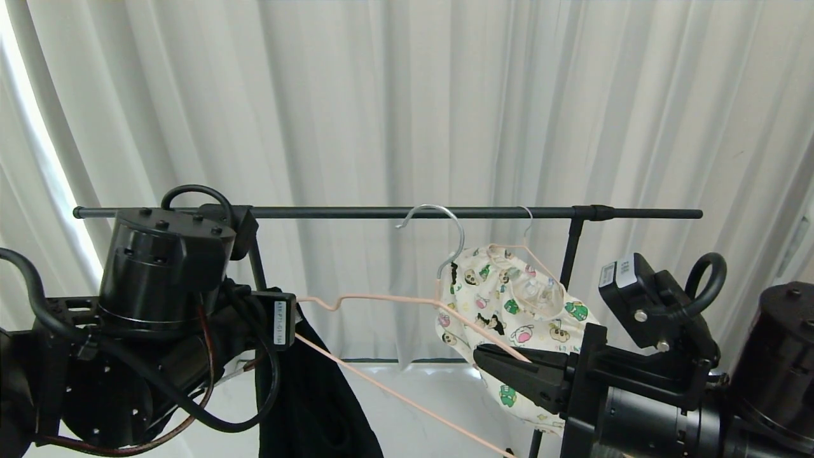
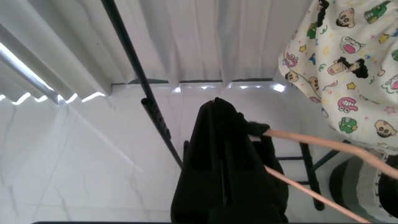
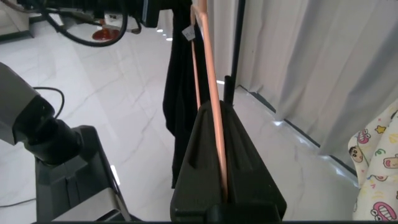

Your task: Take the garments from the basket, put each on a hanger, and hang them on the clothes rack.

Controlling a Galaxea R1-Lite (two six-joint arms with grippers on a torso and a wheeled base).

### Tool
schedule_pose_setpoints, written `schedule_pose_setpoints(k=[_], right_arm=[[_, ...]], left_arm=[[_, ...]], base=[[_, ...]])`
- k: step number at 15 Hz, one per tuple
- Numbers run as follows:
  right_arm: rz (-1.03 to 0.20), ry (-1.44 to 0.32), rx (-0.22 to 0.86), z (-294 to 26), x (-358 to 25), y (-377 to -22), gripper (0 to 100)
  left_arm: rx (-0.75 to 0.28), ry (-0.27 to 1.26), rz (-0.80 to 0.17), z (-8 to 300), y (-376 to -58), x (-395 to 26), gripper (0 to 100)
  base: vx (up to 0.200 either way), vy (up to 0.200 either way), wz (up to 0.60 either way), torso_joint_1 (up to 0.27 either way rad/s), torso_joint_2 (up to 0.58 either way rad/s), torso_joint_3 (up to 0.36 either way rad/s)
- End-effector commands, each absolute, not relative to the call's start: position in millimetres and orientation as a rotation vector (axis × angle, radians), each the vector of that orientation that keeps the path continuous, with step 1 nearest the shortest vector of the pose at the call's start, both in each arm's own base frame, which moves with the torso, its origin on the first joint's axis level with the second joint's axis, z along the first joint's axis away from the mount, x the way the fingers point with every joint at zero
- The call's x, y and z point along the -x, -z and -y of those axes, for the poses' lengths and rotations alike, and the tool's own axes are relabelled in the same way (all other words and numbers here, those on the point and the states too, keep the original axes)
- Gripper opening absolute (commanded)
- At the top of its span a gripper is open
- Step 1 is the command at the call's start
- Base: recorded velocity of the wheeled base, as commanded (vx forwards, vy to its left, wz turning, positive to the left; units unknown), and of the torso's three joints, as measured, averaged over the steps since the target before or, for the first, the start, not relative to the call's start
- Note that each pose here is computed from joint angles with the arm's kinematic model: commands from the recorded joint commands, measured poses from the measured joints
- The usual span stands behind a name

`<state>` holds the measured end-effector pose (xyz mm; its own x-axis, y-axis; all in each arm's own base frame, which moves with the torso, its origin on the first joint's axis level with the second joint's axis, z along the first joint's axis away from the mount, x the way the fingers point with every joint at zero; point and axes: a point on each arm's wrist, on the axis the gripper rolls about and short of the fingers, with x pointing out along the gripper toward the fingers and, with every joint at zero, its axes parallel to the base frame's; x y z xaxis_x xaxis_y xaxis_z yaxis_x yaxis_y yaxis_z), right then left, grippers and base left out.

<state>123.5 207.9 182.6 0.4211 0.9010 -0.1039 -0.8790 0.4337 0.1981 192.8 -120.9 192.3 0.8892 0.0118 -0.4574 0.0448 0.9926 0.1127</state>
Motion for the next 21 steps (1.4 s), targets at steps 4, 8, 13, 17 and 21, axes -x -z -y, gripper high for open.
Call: schedule_pose_setpoints(k=[4,8,13,17,21], right_arm=[[-0.198,-1.151,-0.122,-221,-125,-186,0],[-0.211,-1.183,-0.114,-227,-119,-183,0],[-0.23,-1.188,-0.113,-223,-115,-179,0],[-0.255,-1.255,-0.15,-201,-112,-180,0],[-0.279,-1.279,-0.177,-188,-121,-179,0]], left_arm=[[-0.122,0.101,-0.451,133,-198,-179,0],[-0.12,0.185,-0.437,142,-202,-167,0],[-0.094,0.411,-0.421,137,-215,-147,0],[-0.193,0.421,-0.435,120,-208,-158,0],[-0.185,0.506,-0.441,120,-209,-158,0]], base=[[0.0,0.0,0.0,0.0,0.0,0.0],[0.0,0.0,0.0,0.0,0.0,0.0],[0.0,0.0,0.0,0.0,0.0,0.0],[0.0,0.0,0.0,0.0,0.0,0.0],[0.0,0.0,0.0,0.0,0.0,0.0]])
